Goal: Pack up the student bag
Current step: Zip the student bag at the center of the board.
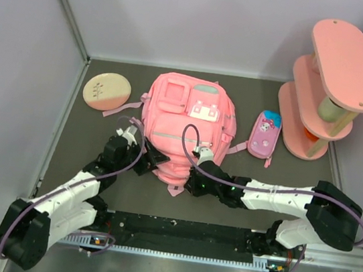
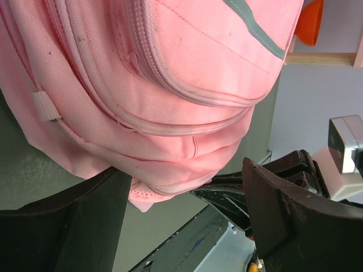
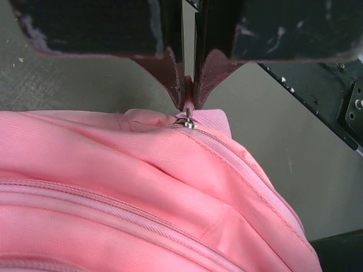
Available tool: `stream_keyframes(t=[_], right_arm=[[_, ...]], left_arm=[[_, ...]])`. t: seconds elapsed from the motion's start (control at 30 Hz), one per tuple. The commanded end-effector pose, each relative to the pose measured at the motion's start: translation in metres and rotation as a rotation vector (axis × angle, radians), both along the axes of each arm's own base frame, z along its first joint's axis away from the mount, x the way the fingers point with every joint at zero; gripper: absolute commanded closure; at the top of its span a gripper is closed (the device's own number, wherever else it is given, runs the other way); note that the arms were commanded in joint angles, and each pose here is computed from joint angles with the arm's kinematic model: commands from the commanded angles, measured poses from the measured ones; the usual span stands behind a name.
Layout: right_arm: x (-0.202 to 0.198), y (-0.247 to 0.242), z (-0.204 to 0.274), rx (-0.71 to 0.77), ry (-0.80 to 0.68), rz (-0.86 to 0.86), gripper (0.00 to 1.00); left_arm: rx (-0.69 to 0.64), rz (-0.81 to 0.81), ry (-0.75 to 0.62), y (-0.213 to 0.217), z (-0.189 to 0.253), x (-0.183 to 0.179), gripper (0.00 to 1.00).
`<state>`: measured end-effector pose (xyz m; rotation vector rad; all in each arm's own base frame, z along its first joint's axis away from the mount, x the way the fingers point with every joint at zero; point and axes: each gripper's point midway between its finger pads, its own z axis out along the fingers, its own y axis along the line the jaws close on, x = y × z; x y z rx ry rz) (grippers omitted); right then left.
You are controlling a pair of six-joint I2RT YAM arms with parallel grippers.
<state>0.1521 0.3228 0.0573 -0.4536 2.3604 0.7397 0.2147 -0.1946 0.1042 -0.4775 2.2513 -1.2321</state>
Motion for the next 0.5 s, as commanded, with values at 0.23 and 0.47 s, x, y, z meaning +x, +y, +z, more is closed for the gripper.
stream_keyframes(t=[0.23,0.47], right_arm=[[0.0,0.029,0.026,0.062,-0.029,0.061,1.0],[0.018,0.0,0.016,-0.033,-0.061,-0.036,1.0]], left_arm=[[-0.004,0.004,0.027,-0.03,-0.017,0.009,0.72],[0.129,0.051,0.035,-0.01,-0.027,0.022,1.0]])
